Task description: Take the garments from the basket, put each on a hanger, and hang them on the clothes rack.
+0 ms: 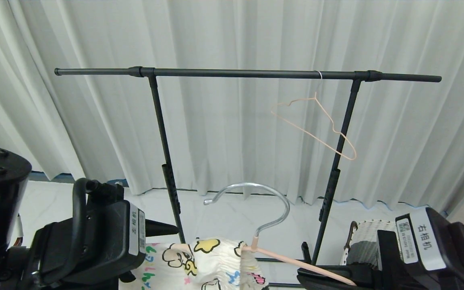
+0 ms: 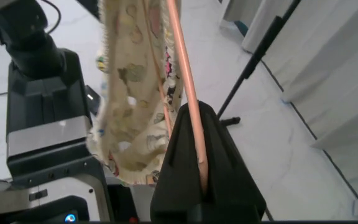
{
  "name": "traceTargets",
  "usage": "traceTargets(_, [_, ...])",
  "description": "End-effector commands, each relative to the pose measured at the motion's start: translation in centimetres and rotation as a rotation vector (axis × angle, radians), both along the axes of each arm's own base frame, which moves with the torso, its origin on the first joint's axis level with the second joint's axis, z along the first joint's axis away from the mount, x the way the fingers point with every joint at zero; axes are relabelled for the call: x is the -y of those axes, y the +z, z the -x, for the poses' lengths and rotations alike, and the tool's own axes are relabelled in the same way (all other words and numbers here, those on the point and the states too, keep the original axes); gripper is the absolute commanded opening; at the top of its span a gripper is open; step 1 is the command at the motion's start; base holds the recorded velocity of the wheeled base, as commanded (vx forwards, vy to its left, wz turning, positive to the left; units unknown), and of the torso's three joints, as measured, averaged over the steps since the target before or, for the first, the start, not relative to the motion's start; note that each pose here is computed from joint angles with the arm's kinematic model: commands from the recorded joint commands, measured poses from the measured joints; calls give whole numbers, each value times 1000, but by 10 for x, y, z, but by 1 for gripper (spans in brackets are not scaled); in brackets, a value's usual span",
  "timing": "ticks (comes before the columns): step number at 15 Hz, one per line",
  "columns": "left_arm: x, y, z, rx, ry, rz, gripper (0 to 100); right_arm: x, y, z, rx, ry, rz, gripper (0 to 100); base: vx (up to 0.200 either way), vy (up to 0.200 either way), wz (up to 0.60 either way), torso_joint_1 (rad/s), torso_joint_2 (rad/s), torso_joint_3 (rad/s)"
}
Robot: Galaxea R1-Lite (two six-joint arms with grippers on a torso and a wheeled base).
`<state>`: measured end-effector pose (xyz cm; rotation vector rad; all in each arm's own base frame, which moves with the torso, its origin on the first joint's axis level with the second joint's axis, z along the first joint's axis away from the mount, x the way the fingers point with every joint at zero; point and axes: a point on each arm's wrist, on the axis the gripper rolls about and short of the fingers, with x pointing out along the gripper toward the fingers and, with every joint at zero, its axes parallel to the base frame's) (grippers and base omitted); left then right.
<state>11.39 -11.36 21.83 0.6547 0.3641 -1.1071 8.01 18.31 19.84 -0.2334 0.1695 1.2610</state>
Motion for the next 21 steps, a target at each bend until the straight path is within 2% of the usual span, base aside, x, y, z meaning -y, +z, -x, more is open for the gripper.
traceTargets(1, [1, -1, -1, 4, 2, 4, 0, -3, 0, 1, 3, 9, 4, 0, 0, 0, 0, 0, 0, 0])
traceTargets(7, [-2, -2, -3, 4, 27, 1, 0, -2, -4, 0, 18, -15, 26, 0, 0, 0, 0, 0, 0, 0])
traceTargets(8, [-2, -2, -3, 4, 31, 1, 0, -2, -5, 0, 18, -24, 29, 100, 0, 0, 0, 0, 0, 0])
traceTargets(11, [-18, -13, -1, -10, 100, -15, 0, 2, -7, -5, 52, -130, 52, 100, 0, 0, 0, 0, 0, 0])
traceTargets(14, [-44, -28, 8, -24, 217, -26, 0, 8, -14, -7, 51, -193, 80, 100, 0, 0, 0, 0, 0, 0])
traceTargets(15, [-55, -29, 10, -17, 288, -17, 0, 11, -17, -8, 42, -203, 89, 100, 0, 0, 0, 0, 0, 0])
traceTargets(16, [-60, -27, 7, -24, 356, 2, 0, 12, -19, -7, 32, -203, 92, 100, 0, 0, 0, 0, 0, 0])
traceTargets(17, [-65, -20, 2, -65, 462, 68, 0, 12, -22, -8, 9, -206, 96, 100, 0, 0, 0, 0, 0, 0])
traceTargets(18, [-64, -8, 2, -91, 513, 156, 0, 9, -25, -9, -29, -214, 95, 100, 0, 0, 0, 0, 0, 0])
traceTargets(19, [-62, 2, 1, -94, 525, 208, 0, 3, -28, -11, -100, -232, 82, 100, 0, 0, 0, 0, 0, 0])
traceTargets(21, [-62, 11, 1, -68, 516, 228, 0, -17, -30, -12, -265, -255, 36, 100, 0, 0, 0, 0, 0, 0])
